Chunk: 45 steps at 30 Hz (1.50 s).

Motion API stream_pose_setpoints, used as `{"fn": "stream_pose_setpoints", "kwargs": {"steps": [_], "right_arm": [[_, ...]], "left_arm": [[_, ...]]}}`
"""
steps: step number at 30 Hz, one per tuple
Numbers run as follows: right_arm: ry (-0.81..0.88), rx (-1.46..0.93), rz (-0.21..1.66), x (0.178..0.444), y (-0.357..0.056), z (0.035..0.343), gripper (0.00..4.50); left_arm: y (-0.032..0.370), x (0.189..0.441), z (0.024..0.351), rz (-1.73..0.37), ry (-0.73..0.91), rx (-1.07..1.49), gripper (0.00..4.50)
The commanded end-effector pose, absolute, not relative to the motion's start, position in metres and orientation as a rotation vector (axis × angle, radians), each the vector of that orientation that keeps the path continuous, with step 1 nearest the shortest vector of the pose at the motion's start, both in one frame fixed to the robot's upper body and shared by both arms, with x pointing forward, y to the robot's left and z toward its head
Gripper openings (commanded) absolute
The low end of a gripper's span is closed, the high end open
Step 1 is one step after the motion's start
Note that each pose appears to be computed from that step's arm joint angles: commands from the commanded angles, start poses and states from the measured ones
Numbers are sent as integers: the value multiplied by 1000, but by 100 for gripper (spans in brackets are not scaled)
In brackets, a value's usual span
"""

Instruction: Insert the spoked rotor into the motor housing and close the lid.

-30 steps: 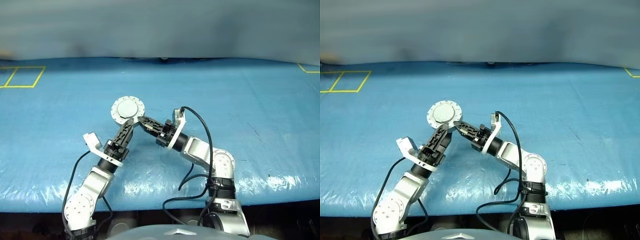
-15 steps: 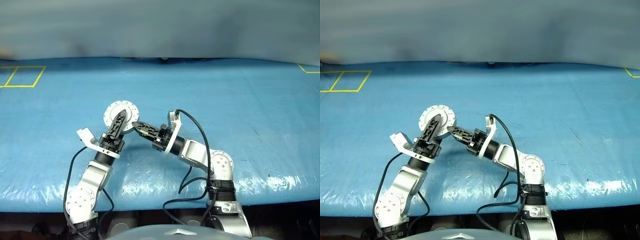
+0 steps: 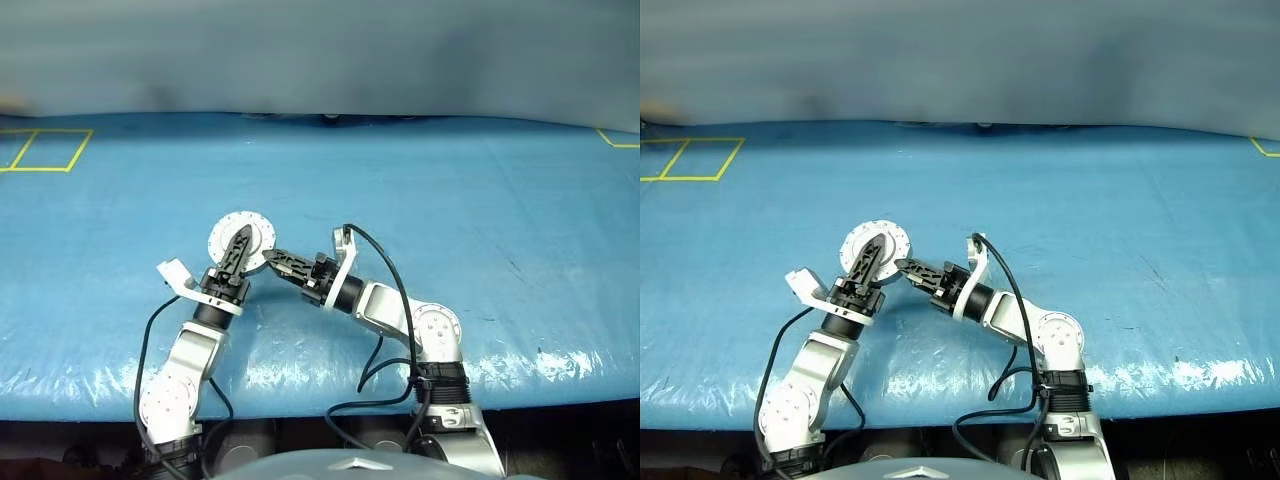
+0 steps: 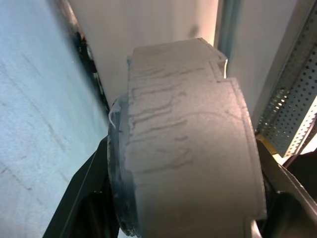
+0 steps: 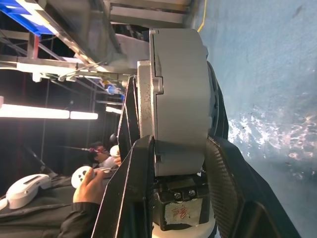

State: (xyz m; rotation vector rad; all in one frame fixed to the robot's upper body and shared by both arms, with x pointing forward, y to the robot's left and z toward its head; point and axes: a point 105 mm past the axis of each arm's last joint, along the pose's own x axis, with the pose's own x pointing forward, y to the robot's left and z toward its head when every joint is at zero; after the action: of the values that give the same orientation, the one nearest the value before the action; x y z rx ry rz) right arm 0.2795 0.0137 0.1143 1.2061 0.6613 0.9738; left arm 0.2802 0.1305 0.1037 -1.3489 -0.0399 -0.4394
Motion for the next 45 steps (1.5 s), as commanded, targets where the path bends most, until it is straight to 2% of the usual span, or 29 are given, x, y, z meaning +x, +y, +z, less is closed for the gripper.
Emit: {"fn": "stream_pose_setpoints", "kwargs": {"steps": [1,6,9,14,17,21,23,26,29,30,36,39,40,42,45], "right_arm": [[590,1137,951,289,10,121,213],[502,1038,821,306,0,115,368],[475,971,709,319,-11,104,368],[454,932,696,322,-15,102,368],[450,919,685,323,-16,101,368],[445,910,678,322,-16,99,368],[449,900,674,321,-16,97,368],[449,889,670,320,-17,95,370],[455,891,660,321,-19,92,370],[460,888,659,321,-19,91,370],[481,868,658,323,-17,87,370],[469,844,665,324,-16,88,370],[440,819,669,325,-17,91,370],[314,747,685,328,-21,102,370],[114,445,662,333,-39,109,370]], "left_arm": [[140,283,110,-377,-107,-1314,254],[163,297,99,-173,-144,-1184,254],[186,312,92,38,-166,-1119,254],[222,341,90,371,-156,-1054,254],[226,356,90,446,-127,-1039,254],[214,370,83,431,-69,-1023,254],[219,369,75,474,-47,-988,254],[230,362,69,516,-48,-969,338],[256,342,63,632,-57,-858,435],[266,333,64,676,-73,-818,447],[317,280,81,862,-166,-645,447],[324,268,90,822,-170,-554,447],[319,268,100,746,-205,-522,447],[300,272,122,566,-281,-447,447],[244,281,149,145,-350,-177,447]]}}
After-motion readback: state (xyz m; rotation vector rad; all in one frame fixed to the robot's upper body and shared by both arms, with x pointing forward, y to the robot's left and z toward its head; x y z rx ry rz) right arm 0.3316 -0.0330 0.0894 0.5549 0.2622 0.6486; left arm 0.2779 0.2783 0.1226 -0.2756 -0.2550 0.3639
